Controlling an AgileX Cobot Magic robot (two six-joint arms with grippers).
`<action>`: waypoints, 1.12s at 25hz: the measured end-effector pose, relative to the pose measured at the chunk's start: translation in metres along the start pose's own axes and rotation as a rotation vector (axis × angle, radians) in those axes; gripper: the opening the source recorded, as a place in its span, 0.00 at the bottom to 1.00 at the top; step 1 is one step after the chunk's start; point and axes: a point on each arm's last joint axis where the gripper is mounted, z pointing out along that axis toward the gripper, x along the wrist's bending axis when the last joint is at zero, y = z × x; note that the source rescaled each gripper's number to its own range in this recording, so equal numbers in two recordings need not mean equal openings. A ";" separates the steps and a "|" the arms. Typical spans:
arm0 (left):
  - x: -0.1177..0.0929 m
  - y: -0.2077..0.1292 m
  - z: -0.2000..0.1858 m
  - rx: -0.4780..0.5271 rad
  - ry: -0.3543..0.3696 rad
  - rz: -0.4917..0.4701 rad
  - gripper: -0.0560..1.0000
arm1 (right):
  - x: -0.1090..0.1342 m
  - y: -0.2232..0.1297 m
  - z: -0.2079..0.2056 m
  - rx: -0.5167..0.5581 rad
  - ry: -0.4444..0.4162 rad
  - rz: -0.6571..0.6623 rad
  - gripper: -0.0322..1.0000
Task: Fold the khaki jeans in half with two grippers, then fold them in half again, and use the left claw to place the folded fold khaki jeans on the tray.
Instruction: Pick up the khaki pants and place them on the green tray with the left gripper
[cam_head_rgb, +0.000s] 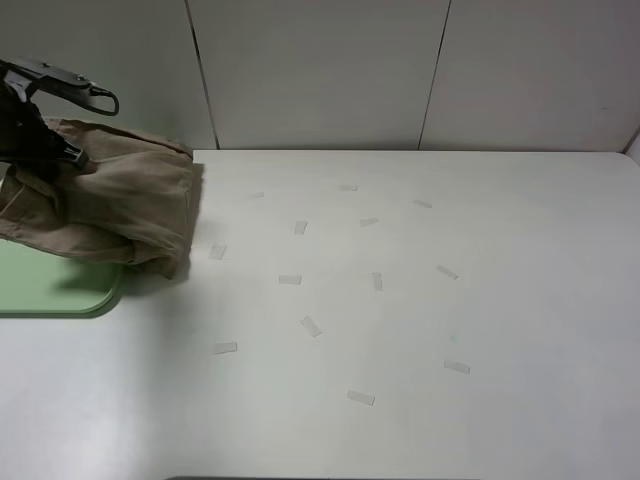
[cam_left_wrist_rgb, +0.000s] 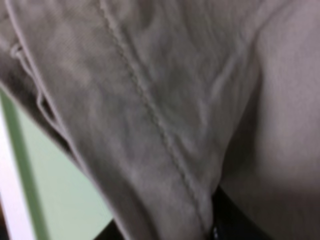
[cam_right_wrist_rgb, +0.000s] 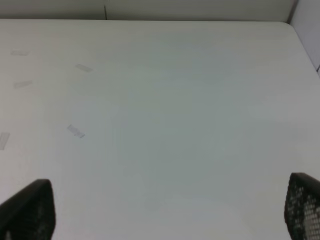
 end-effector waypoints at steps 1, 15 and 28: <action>0.005 -0.001 0.001 -0.008 0.005 -0.004 0.12 | 0.000 0.000 0.000 0.000 0.000 0.000 0.99; 0.033 -0.008 0.025 -0.059 0.047 0.176 0.11 | 0.000 0.000 0.000 0.000 0.000 0.000 0.99; 0.053 -0.021 0.057 -0.016 0.104 0.287 0.10 | 0.000 0.000 0.000 0.000 0.002 0.001 0.99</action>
